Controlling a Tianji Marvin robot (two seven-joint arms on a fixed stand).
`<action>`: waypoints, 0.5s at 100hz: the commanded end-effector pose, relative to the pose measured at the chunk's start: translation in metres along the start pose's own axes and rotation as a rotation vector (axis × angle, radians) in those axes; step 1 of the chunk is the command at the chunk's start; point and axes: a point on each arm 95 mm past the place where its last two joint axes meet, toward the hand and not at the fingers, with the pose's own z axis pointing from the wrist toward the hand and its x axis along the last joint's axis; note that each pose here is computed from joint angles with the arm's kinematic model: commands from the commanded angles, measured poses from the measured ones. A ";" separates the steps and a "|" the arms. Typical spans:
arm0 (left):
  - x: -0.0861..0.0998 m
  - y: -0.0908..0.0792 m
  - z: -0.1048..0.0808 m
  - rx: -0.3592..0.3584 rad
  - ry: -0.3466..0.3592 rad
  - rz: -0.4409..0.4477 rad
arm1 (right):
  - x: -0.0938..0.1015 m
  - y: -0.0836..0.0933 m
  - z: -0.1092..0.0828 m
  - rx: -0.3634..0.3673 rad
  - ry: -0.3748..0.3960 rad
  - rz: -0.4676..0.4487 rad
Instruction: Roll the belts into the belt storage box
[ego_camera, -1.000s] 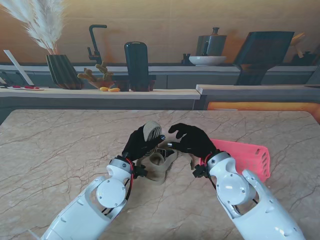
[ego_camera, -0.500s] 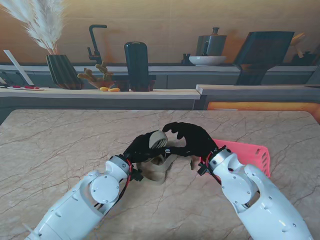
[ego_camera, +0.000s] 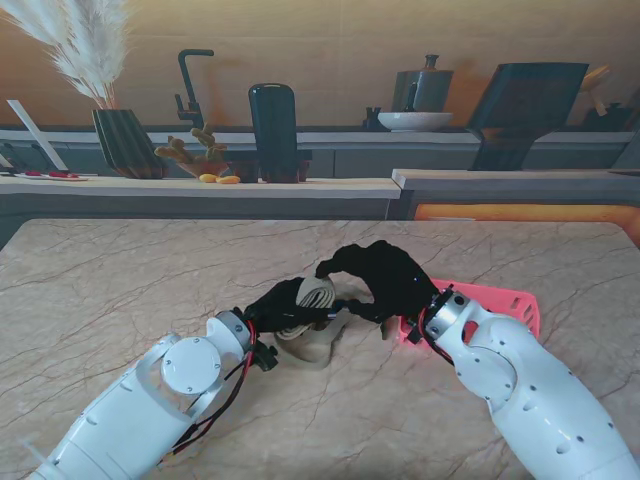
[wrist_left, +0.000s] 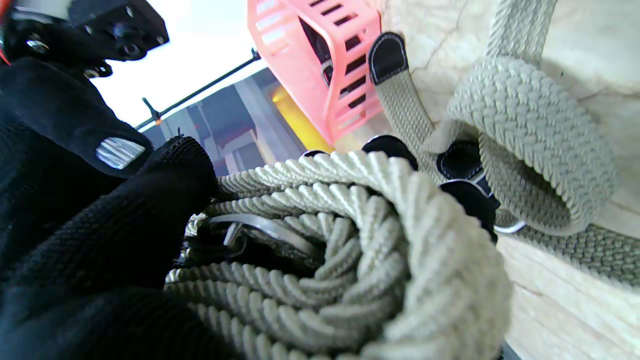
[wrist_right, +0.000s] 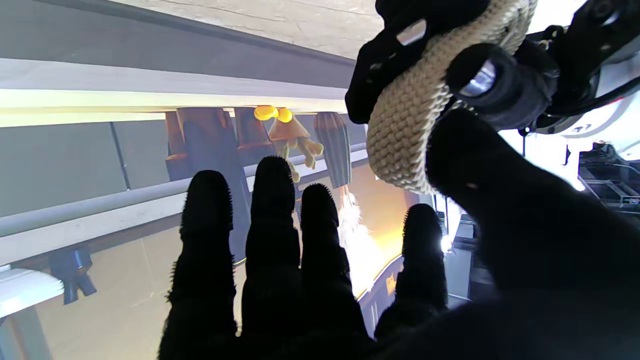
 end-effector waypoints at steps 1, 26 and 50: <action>0.003 -0.002 -0.001 -0.019 -0.001 0.007 | 0.001 0.000 0.005 0.007 0.027 -0.009; 0.003 -0.002 -0.002 -0.113 -0.003 -0.021 | -0.002 -0.007 0.015 0.043 0.090 -0.038; 0.004 -0.001 -0.003 -0.134 -0.001 -0.060 | 0.000 -0.018 0.023 0.072 0.122 0.000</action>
